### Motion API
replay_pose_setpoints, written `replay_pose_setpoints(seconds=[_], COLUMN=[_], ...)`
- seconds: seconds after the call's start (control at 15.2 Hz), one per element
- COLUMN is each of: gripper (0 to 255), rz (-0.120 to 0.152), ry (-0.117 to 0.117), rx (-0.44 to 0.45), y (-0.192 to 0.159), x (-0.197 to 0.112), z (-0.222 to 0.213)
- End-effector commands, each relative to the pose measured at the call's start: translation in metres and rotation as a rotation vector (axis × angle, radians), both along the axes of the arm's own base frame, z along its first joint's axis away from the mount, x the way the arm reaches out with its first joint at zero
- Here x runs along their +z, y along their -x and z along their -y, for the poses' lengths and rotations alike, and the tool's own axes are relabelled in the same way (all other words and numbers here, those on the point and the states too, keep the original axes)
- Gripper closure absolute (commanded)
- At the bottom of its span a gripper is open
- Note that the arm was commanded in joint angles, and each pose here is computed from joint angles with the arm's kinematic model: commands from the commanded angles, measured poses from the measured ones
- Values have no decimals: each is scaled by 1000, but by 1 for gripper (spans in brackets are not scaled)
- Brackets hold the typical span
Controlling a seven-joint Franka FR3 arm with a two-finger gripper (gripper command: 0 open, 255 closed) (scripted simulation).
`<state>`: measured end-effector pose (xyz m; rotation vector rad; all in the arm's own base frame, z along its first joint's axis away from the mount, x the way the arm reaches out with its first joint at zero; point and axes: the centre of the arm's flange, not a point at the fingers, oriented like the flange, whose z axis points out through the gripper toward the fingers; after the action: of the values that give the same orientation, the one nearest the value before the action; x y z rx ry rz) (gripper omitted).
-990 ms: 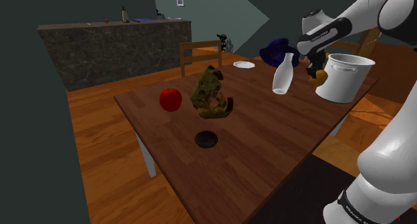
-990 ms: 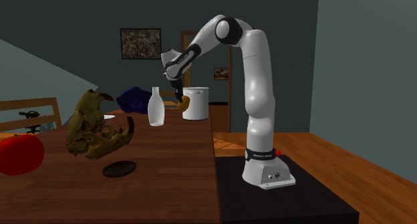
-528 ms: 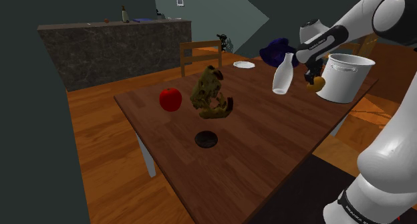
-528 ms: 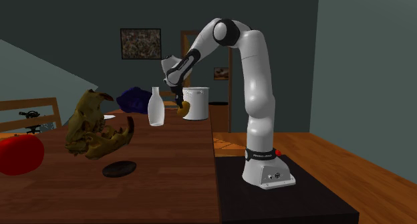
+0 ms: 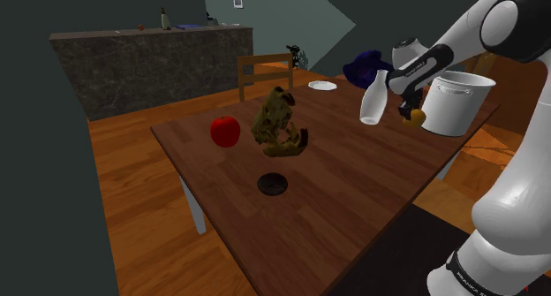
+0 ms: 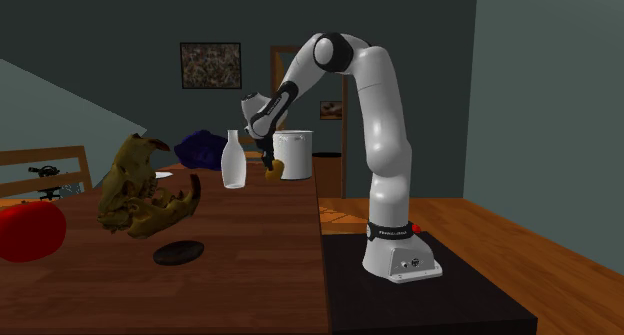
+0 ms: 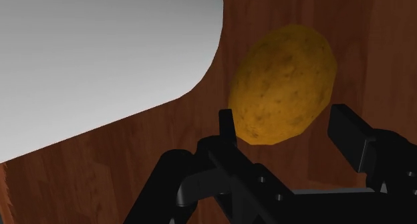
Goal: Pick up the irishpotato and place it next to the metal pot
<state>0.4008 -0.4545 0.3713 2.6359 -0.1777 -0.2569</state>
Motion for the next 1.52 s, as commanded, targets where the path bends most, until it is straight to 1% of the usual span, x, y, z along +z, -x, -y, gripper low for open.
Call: replay_pose_setpoints(seconds=[0.0, 0.4, 0.46, 0.99, 1.06, 1.39, 1.45], gripper=[255, 255, 255, 255, 0, 0, 0], rz=[-3, -3, -3, -3, -3, -3, -3], ry=[-2, -2, -2, -2, -3, -2, -2], rx=[-1, -1, -1, -1, -1, -1, -1], y=[1, 1, 1, 1, 0, 1, -2], x=[-13, -45, -54, -54, -54, -54, -43], z=[0, 0, 0, 0, -1, 0, -6])
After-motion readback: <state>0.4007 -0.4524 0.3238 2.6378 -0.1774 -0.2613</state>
